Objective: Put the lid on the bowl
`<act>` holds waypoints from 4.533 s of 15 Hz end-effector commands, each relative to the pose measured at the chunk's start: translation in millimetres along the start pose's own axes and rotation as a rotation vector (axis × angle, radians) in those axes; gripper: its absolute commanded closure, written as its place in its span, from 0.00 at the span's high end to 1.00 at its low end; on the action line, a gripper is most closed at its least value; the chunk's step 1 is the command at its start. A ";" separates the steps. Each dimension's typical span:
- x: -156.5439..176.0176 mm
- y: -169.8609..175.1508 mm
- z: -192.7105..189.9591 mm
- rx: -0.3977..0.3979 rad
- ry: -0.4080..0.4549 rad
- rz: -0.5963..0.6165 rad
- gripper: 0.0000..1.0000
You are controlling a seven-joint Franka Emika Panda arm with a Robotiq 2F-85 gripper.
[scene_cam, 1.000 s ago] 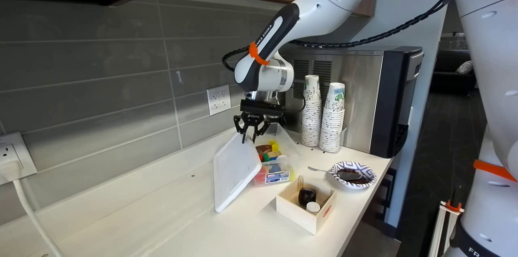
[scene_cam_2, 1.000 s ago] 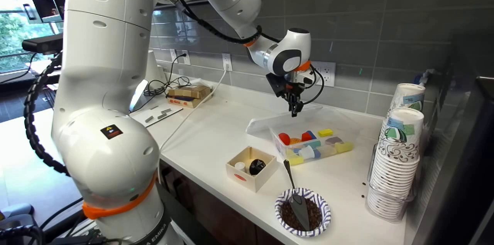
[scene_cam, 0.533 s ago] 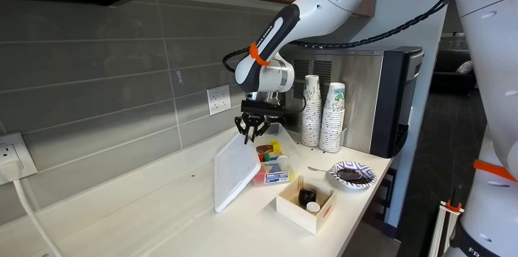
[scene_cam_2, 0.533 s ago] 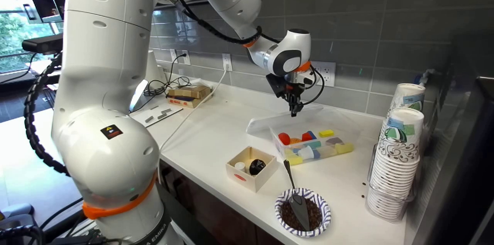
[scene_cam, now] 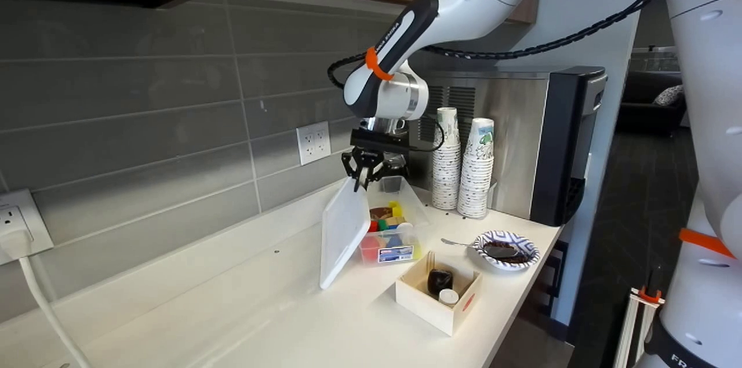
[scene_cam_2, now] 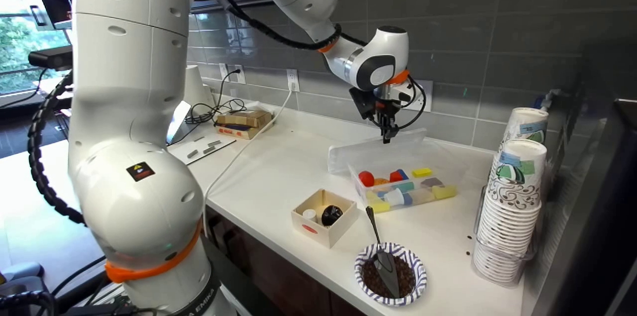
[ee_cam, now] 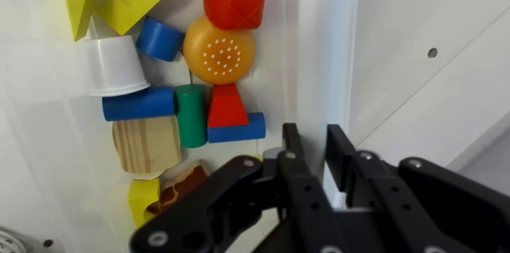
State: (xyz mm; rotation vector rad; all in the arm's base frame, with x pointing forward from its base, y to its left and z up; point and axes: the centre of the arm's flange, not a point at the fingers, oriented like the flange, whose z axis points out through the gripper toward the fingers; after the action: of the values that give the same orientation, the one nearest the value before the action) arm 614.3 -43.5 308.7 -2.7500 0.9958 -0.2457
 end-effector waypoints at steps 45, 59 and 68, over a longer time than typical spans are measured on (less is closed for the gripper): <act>-31.6 201.9 -73.9 0.201 0.212 0.383 0.06; -52.1 240.6 -42.3 0.078 0.210 0.395 0.06; -62.2 259.5 -14.2 -0.027 0.169 0.364 0.58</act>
State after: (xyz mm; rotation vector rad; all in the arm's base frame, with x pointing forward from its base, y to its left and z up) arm 413.4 -201.1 269.6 -2.4742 1.5143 -0.4549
